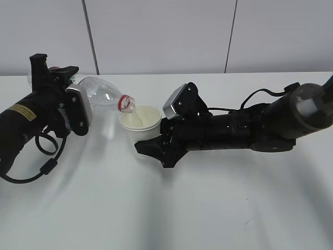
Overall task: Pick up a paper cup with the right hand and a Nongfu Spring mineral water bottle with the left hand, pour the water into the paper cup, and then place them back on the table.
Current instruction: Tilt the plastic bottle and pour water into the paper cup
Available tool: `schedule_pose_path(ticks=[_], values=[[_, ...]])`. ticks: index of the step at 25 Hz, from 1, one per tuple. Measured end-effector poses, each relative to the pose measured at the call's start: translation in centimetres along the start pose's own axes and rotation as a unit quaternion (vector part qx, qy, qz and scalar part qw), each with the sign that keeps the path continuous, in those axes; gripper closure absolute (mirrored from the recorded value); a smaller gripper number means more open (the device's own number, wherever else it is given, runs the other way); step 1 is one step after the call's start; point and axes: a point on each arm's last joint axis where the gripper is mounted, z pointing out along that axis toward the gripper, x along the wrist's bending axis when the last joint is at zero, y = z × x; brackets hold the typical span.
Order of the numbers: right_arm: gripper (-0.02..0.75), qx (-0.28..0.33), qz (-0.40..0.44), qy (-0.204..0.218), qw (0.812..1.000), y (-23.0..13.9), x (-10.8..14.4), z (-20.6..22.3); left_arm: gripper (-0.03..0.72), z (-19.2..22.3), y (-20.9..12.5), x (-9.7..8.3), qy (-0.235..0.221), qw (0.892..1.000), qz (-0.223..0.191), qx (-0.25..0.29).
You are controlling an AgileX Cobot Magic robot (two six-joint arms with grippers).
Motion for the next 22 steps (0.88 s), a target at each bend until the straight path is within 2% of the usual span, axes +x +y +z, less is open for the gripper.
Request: schedule_pose_path(ticks=[22], values=[[0.23, 0.002, -0.002, 0.001, 1.0, -0.04, 0.01, 0.0, 0.322, 0.0, 0.0, 0.03, 0.001, 1.0, 0.006, 0.0]])
